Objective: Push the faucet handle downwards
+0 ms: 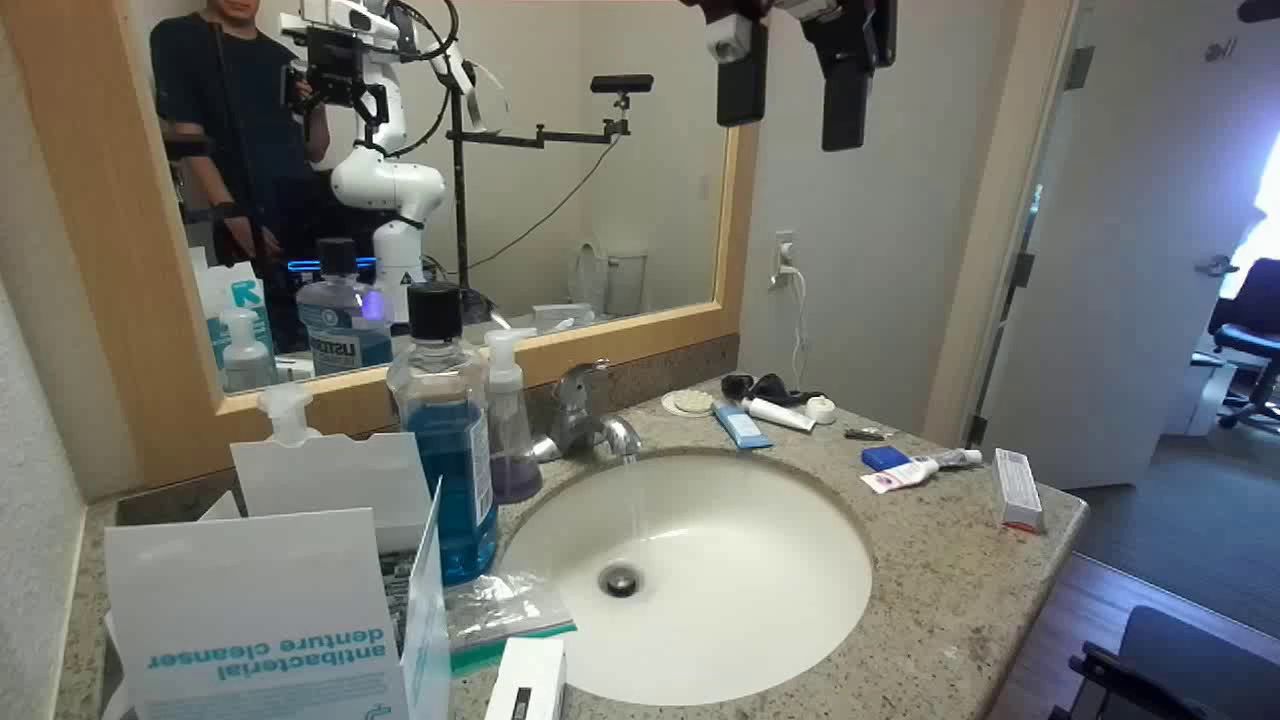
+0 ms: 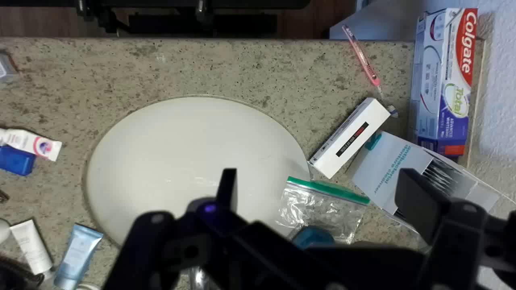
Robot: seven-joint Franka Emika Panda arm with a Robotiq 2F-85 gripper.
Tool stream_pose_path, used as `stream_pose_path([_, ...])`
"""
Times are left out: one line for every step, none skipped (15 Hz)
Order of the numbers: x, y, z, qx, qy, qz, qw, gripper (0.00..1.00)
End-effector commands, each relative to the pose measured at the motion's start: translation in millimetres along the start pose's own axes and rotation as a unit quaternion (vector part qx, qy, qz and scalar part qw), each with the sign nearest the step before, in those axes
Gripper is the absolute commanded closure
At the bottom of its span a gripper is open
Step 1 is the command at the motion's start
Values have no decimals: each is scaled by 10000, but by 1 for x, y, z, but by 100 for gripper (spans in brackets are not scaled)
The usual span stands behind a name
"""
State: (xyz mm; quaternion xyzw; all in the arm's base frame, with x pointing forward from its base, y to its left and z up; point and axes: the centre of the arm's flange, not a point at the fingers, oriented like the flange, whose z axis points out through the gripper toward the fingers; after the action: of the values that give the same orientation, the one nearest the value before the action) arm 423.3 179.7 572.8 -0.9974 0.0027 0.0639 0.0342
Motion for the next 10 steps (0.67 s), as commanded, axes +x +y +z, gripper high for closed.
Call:
stream_pose_path([0,0,0,0,1,0,10000,0])
stream_pose_path([0,0,0,0,1,0,10000,0])
stream_pose_path([0,0,0,0,1,0,10000,0])
stream_pose_path([0,0,0,0,1,0,10000,0])
stream_pose_path([0,0,0,0,1,0,10000,0])
stream_pose_path([0,0,0,0,1,0,10000,0])
stream_pose_path([0,0,0,0,1,0,10000,0])
stream_pose_path([0,0,0,0,1,0,10000,0])
stream_pose_path([1,1,0,3,-19,8,10000,0])
stream_pose_path([3,3,1,-1,-36,9,10000,0])
